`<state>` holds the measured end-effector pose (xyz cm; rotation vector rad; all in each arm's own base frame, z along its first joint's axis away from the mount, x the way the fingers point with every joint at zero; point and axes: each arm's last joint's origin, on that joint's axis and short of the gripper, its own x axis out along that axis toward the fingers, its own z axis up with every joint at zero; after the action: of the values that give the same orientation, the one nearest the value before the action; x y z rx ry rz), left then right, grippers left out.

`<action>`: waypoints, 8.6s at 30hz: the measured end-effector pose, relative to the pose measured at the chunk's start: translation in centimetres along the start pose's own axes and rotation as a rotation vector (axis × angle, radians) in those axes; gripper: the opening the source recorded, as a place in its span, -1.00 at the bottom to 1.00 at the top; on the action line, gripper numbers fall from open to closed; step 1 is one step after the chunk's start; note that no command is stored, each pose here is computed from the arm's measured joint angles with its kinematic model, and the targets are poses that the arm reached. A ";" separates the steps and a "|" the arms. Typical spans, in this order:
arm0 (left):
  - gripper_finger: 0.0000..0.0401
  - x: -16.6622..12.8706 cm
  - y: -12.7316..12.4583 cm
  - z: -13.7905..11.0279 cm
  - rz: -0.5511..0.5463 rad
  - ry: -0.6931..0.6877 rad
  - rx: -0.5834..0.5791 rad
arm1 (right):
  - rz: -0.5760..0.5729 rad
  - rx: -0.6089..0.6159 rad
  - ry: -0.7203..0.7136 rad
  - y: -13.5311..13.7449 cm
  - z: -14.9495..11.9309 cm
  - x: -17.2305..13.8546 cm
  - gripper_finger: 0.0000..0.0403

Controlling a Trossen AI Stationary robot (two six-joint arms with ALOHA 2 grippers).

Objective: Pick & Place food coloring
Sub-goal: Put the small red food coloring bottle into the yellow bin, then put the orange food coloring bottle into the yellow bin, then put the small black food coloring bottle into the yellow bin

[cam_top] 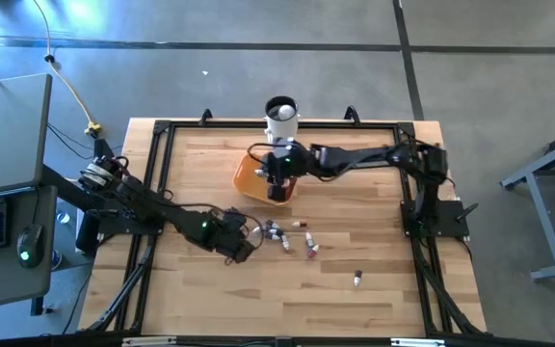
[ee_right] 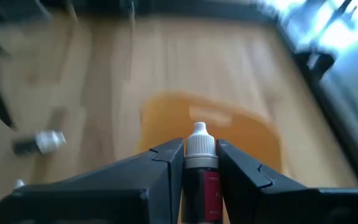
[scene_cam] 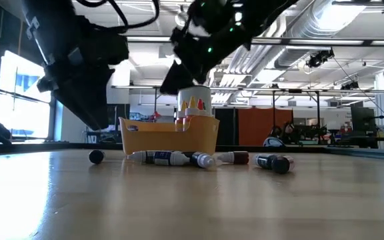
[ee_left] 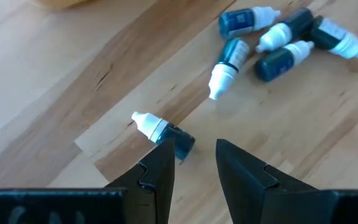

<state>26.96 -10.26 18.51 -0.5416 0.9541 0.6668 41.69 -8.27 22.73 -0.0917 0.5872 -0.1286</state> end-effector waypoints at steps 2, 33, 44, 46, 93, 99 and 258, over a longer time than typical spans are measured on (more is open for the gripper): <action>-0.41 -0.3 -0.1 -0.5 0.010 -0.025 0.008 | 0.010 0.004 0.070 -0.5 -0.3 1.4 -0.59; -0.41 -0.7 1.3 -1.4 0.163 -0.016 0.075 | 0.038 -0.301 0.607 7.9 5.6 -1.5 -0.17; -0.41 -0.9 1.0 -1.9 0.146 -0.018 0.081 | 0.067 -0.275 0.846 15.8 2.1 -4.0 -0.17; -0.41 -1.0 0.9 -2.2 0.143 -0.020 0.078 | 0.047 -0.236 0.872 17.0 0.9 -4.0 -0.17; -0.41 -1.0 0.1 -2.1 0.073 -0.060 0.044 | 0.059 -0.040 0.958 21.2 -7.2 -2.5 -0.17; -0.41 -1.0 0.1 -2.1 0.069 -0.044 0.046 | 0.051 0.052 0.952 20.8 -7.0 -2.1 -0.17; -0.41 -4.9 1.1 -0.3 -0.057 -0.141 -0.035 | 0.169 -0.563 0.834 26.1 -11.4 -10.1 -0.68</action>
<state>23.95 -11.04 22.52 -0.5435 0.7933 0.6625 29.45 18.49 15.61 -0.5503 1.4508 0.1813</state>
